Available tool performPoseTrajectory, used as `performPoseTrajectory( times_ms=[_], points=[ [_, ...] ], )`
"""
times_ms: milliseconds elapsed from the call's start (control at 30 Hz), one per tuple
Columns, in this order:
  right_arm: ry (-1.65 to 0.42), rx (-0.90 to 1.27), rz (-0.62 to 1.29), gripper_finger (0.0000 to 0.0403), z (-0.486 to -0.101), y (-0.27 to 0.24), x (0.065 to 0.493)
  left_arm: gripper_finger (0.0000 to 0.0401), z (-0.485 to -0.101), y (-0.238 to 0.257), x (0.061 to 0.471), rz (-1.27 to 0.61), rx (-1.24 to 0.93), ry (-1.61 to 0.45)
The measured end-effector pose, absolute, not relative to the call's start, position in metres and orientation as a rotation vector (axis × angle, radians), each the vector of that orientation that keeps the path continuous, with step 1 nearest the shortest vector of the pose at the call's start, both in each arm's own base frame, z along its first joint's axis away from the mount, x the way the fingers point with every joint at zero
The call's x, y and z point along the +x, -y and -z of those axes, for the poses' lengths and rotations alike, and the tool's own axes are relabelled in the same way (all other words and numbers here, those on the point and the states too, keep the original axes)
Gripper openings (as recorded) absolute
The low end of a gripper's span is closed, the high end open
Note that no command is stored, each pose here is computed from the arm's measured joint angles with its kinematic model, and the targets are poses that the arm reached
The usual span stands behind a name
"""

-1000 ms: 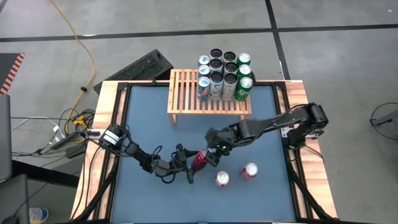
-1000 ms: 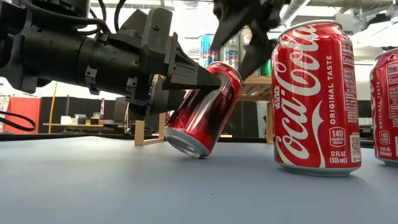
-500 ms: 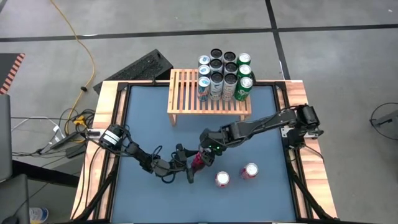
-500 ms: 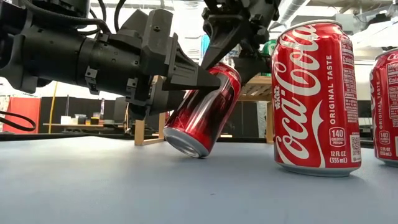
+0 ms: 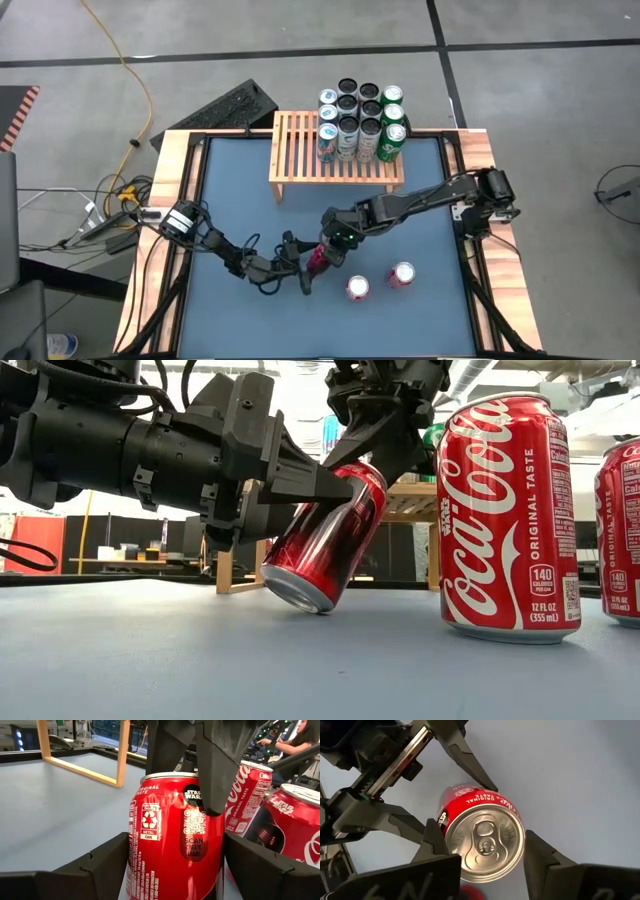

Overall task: Place canned beverage on shelf
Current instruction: Put the left red soda can on the shelf

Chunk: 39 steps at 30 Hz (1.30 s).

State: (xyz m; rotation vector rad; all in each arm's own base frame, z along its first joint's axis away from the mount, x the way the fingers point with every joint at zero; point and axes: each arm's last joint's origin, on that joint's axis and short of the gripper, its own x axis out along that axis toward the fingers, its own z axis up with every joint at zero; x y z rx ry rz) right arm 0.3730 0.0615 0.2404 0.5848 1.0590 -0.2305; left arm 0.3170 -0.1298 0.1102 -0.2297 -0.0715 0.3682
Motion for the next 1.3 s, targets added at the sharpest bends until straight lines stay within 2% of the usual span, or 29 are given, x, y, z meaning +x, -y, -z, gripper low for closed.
performPoseTrajectory(
  times_ms=[67,133,367,433,500,567,933,1300],
  points=[
    [-1.06,0.589,0.228,0.0108,-0.24,-0.062,0.373,0.0292,-0.11,0.13,0.317,-0.358,-0.229,0.071],
    [-1.063,0.597,0.226,0.0133,-0.24,-0.061,0.373,0.0293,-0.11,0.13,0.317,-0.349,-0.238,0.073],
    [-1.098,0.714,0.213,0.0351,-0.239,-0.057,0.374,0.0291,-0.117,0.13,0.318,-0.332,-0.257,0.109],
    [-1.091,0.737,0.236,0.0384,-0.239,-0.056,0.374,0.0291,-0.118,0.13,0.318,-0.334,-0.239,0.112],
    [-1.079,0.741,0.237,0.0378,-0.24,-0.054,0.375,0.0291,-0.119,0.13,0.318,-0.338,-0.227,0.119],
    [-1.052,0.739,0.236,0.0355,-0.241,-0.054,0.377,0.0291,-0.119,0.129,0.319,-0.339,-0.227,0.122],
    [-1.064,0.738,0.23,0.018,-0.241,-0.056,0.376,0.0291,-0.119,0.124,0.32,-0.348,-0.227,0.13],
    [-1.058,0.693,0.23,0.0179,-0.241,-0.056,0.376,0.0298,-0.121,0.124,0.32,-0.348,-0.203,0.129]
  ],
)
